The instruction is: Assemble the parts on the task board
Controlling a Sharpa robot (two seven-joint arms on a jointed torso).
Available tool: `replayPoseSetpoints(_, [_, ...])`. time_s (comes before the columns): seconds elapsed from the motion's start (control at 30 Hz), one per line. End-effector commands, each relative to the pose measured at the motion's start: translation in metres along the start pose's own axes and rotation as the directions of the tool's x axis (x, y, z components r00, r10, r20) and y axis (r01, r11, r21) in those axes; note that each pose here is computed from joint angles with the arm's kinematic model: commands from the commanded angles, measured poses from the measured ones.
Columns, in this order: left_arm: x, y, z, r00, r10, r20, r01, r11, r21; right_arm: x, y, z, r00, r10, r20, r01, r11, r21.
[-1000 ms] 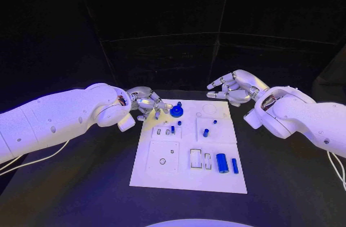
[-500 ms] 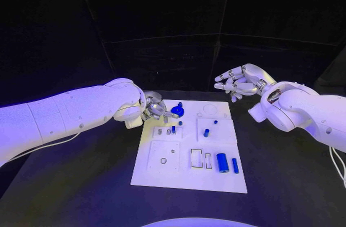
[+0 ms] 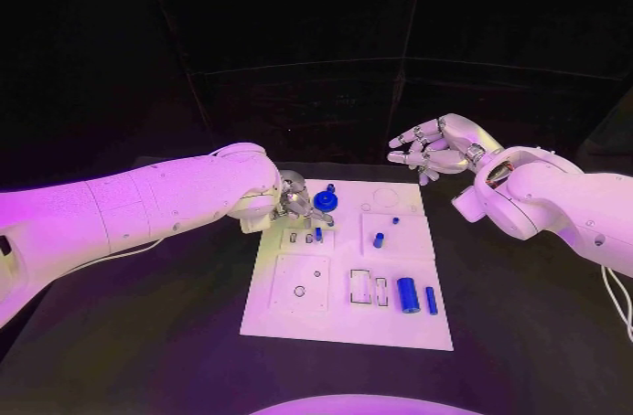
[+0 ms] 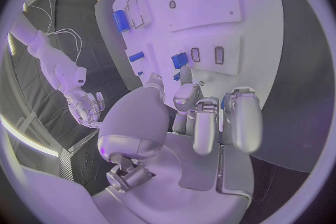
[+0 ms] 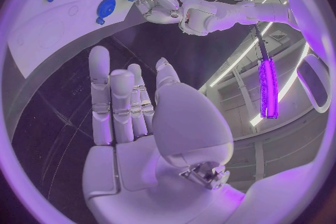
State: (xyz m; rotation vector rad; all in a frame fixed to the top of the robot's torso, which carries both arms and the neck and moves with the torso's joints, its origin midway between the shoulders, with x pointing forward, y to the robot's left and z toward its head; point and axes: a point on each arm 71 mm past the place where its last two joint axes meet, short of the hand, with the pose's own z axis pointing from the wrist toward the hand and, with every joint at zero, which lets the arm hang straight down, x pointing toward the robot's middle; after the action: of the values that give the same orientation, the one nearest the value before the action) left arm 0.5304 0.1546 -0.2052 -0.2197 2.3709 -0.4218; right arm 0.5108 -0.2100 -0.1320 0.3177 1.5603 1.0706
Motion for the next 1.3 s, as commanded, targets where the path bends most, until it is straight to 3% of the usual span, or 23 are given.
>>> replayPoseSetpoints(0.03, [0.001, 0.0008, 0.0011, 0.999, 0.032, -0.025, -0.032, 0.999, -0.026, 0.001, 0.005, 0.001, 0.999, -0.041, 0.001, 0.041, 0.999, -0.027])
replayPoseSetpoints(1.3, [0.0044, -0.005, 0.017, 0.997, 0.064, -0.034, -0.065, 0.997, -0.03, 0.005, 0.009, 0.003, 0.999, -0.034, -0.001, 0.034, 0.999, -0.039])
